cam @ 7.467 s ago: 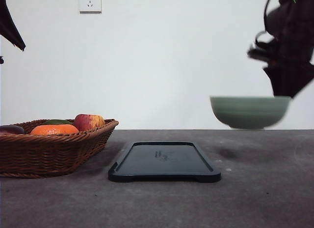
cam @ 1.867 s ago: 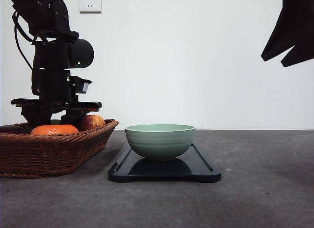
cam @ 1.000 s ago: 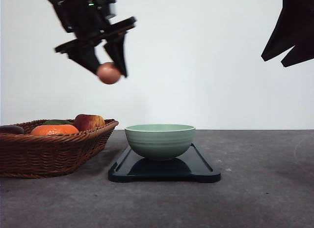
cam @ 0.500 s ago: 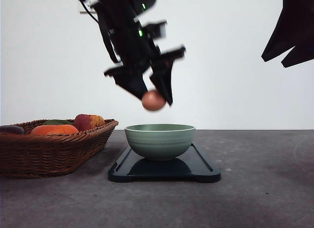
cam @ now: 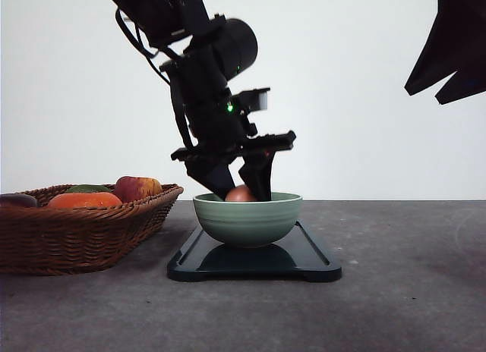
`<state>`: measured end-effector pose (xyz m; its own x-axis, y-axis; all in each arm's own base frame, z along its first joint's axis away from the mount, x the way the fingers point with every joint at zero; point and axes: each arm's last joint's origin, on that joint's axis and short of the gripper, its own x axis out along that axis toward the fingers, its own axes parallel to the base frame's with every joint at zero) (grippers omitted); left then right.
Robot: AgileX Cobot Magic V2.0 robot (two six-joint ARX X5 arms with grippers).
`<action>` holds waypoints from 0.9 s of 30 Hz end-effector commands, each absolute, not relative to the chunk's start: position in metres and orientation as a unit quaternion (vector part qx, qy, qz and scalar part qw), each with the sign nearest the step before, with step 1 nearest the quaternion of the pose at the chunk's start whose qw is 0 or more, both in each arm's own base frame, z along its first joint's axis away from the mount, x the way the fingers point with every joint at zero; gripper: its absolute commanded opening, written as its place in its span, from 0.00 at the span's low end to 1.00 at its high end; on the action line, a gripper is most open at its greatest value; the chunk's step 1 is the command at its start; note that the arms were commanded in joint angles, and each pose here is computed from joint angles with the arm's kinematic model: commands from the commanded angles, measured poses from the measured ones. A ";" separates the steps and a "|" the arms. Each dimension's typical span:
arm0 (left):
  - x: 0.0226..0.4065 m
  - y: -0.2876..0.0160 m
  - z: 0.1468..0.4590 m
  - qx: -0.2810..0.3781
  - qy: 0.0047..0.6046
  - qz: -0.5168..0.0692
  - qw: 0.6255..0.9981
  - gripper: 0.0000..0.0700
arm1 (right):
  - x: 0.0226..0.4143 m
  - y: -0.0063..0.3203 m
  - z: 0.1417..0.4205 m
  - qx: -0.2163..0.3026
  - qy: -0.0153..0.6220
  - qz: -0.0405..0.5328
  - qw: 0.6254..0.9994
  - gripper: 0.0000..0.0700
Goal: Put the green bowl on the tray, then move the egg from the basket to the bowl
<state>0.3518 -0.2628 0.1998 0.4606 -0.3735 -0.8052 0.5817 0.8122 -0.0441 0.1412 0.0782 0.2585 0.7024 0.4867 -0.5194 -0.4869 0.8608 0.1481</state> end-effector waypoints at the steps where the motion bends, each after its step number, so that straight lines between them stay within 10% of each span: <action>1: 0.355 -0.270 0.198 0.122 0.425 -0.288 0.849 0.30 | 0.142 0.080 0.260 0.005 0.281 0.265 0.922 0.38; 27: 0.358 -0.274 0.181 0.125 0.438 -0.286 0.843 0.33 | 0.141 0.079 0.258 0.003 0.289 0.264 0.920 0.38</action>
<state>0.3560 -0.2659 0.1861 0.4536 -0.3684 -0.8115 0.5810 0.8127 -0.0441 0.1406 0.0778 0.2574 0.6961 0.4833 -0.5310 -0.4851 0.8617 0.1484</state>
